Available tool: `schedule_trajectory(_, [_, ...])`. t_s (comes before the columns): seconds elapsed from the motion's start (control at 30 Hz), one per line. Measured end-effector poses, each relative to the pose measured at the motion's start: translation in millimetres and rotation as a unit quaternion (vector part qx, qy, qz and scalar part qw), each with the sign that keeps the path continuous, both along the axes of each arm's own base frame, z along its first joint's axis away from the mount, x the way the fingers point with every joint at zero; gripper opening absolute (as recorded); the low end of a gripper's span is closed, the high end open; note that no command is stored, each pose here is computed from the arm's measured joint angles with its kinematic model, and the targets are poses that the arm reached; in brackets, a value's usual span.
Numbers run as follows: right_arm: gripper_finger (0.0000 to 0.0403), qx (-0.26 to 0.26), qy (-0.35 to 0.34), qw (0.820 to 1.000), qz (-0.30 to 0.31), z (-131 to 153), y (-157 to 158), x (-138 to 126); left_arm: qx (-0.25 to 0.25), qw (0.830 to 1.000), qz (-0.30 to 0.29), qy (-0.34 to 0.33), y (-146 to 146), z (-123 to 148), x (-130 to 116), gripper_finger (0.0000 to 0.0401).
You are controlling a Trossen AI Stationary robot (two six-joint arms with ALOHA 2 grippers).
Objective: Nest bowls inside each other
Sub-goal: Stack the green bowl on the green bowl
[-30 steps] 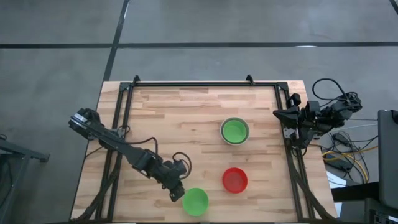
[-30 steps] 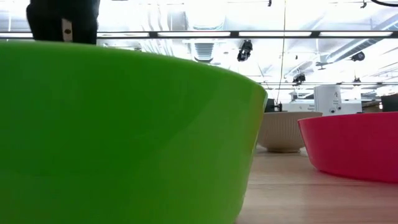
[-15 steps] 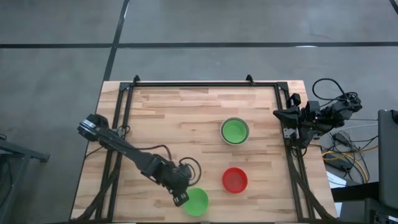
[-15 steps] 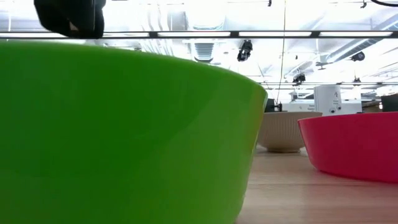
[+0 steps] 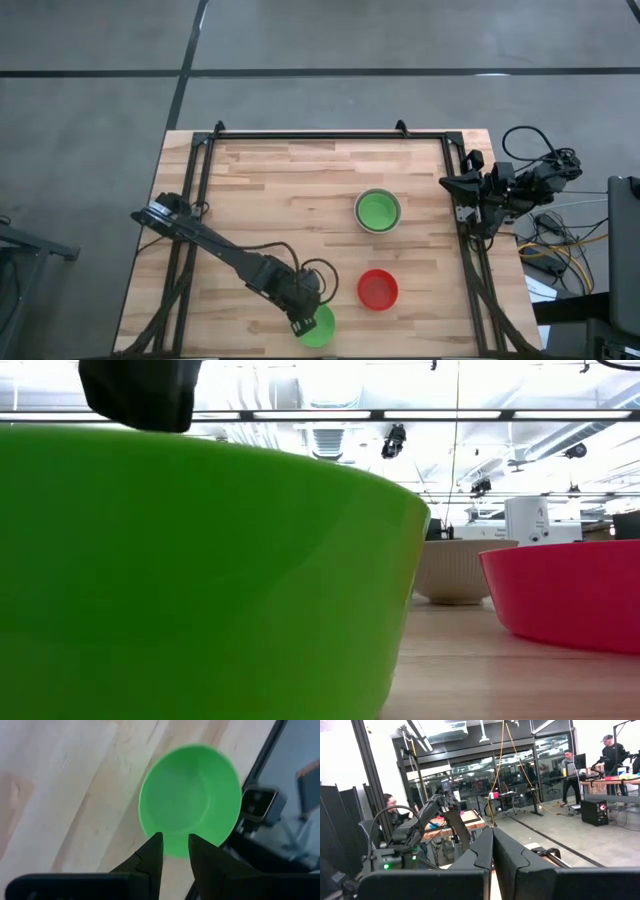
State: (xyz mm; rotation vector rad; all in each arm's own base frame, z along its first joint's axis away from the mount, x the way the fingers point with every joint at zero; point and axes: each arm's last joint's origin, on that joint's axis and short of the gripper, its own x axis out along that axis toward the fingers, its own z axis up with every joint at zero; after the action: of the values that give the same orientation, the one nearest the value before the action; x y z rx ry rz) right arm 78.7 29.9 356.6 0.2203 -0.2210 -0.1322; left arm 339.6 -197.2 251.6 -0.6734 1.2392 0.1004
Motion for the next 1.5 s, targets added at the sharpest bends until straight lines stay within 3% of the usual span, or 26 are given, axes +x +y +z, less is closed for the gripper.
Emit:
schedule_trajectory(0.33, [0.0008, 0.0, 0.0, 1.0, 0.0, 0.1, 0.0, 0.0, -0.022, 0.998, 0.054, 0.022, 10.9, -14.1, 5.0, 0.0105])
schedule_trajectory(0.73, [0.0008, 0.0, 0.0, 1.0, 0.0, 0.1, 0.0, 0.0, -0.029, 0.997, 0.054, 0.041, 14.7, -31.2, 2.0, 0.019])
schedule_trajectory(1.5, [0.0008, 0.001, 0.0, 1.0, 0.0, 0.0, 0.0, 0.0, -0.062, 0.996, 0.057, 0.03, 13.1, -48.2, 1.5, 0.0193])
